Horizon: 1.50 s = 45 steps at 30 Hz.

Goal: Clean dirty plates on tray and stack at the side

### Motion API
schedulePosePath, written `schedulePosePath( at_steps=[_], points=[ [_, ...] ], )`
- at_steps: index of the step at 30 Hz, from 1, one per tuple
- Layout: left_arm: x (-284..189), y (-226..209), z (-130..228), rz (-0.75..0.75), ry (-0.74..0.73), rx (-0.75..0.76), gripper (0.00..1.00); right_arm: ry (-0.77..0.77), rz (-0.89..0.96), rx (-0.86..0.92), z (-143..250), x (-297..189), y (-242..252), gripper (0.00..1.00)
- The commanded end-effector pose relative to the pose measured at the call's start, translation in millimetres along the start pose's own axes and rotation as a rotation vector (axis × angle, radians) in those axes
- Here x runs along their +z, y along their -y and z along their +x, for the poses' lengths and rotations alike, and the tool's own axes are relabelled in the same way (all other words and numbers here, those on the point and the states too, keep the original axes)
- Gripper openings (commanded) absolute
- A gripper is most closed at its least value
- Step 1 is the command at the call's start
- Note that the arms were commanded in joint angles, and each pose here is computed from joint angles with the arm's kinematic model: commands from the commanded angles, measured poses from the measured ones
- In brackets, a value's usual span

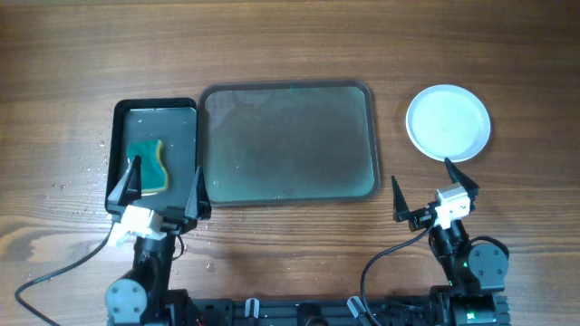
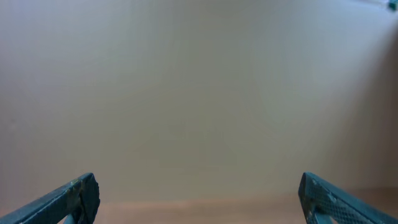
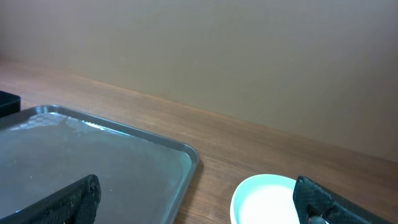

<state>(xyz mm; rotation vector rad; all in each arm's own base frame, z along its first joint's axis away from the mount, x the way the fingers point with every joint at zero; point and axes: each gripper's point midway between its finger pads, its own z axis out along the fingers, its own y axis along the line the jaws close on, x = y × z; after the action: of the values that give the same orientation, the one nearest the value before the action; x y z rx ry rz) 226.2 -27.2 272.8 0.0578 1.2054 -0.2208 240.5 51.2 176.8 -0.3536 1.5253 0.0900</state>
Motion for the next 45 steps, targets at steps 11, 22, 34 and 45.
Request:
schedulePosePath(
  at_steps=[11, 22, 34, 45],
  points=[
    [-31.6, -58.5, 107.4, -0.353, -0.373, -0.210, 1.00, 0.009, -0.007, 0.011, -1.8, -0.3, -0.7, 1.00],
    [-30.9, -57.9, 106.3, -0.344, -0.373, -0.182, 1.00, 0.009, -0.007, 0.011, -1.8, -0.3, -0.7, 1.00],
    [-31.0, -58.0, 106.7, -0.344, -0.375, -0.182, 1.00, 0.009, -0.007, 0.011, -1.8, -0.3, -0.7, 1.00],
    [-31.0, -58.0, 106.7, -0.344, -0.375, -0.182, 1.00, 0.009, -0.007, 0.011, -1.8, -0.3, -0.7, 1.00]
  ],
)
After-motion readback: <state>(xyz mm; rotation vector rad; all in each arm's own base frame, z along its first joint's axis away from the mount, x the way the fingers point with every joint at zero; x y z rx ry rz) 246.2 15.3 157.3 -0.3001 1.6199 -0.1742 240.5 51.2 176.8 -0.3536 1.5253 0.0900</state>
